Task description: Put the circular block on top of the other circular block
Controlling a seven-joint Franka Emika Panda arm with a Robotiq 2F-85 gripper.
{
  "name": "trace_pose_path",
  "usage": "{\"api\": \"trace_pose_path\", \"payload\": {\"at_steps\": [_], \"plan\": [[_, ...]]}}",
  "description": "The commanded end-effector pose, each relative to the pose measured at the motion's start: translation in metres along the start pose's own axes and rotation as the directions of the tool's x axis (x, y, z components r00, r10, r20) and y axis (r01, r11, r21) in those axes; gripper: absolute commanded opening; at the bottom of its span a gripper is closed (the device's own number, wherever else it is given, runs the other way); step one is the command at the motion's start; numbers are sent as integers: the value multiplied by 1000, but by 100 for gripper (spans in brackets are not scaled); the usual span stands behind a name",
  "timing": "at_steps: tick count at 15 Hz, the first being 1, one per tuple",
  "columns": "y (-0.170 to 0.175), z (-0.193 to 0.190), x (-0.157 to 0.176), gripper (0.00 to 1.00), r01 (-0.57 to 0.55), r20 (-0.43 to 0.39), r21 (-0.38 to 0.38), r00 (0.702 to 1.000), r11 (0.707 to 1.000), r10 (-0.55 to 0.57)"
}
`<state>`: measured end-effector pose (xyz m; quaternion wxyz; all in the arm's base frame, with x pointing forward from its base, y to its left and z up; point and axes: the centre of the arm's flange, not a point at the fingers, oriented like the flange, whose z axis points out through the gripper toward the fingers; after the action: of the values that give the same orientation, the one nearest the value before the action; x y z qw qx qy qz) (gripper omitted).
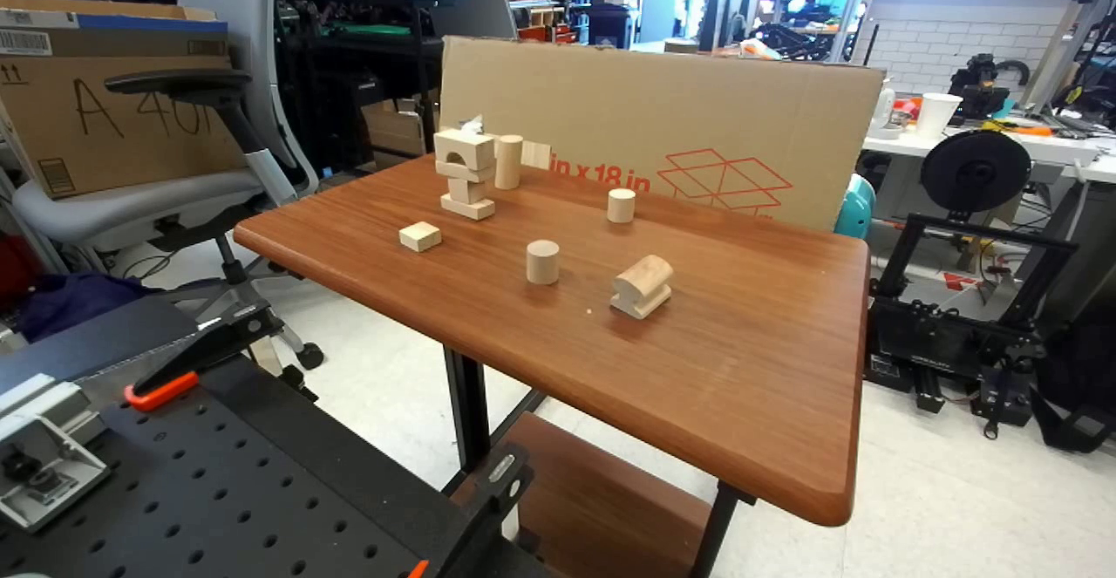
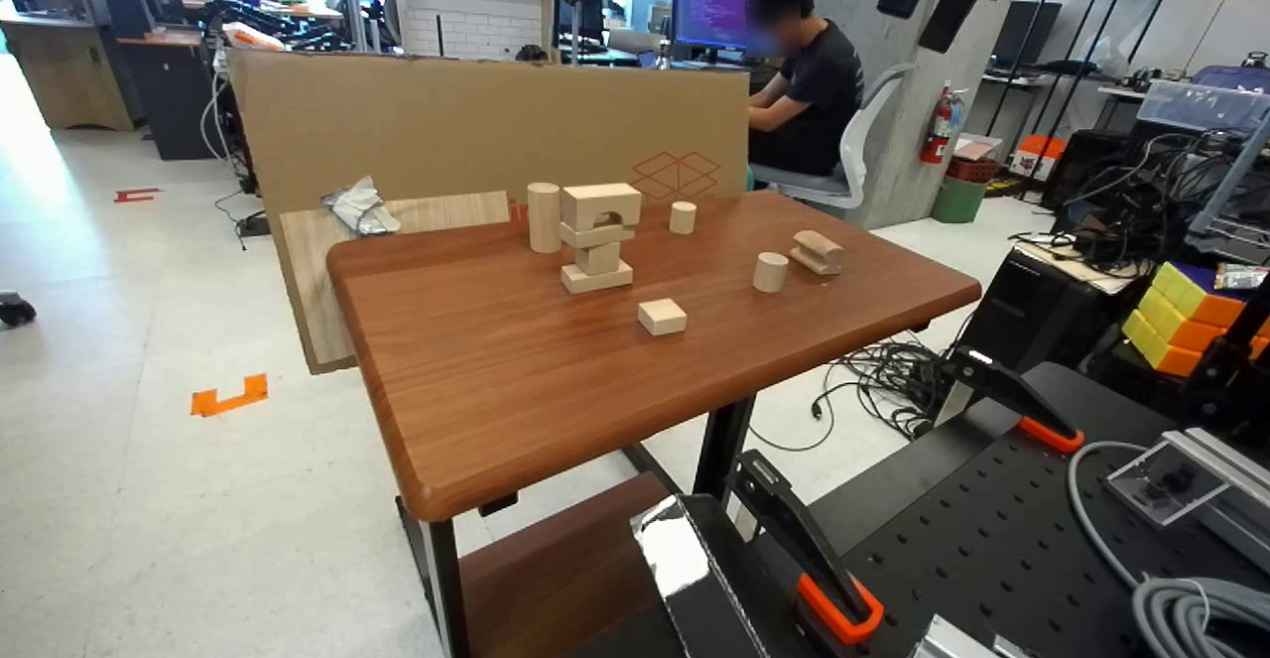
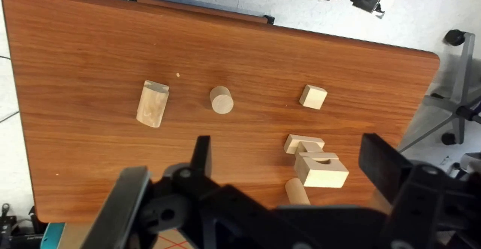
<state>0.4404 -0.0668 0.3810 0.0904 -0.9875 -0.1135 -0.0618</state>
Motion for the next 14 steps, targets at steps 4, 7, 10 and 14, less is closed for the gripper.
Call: {"api": "trace_pose_path", "payload": {"at_steps": [4,7,10,14], "plan": [[23,25,76,100,-87,9,-15,996,996,87],[43,35,103,100,-122,13,-48,992,991,123],[60,44,128,100,-191,2,-78,981,978,192],[68,62,154,100,-280,-37,-104,960,954,278]]}}
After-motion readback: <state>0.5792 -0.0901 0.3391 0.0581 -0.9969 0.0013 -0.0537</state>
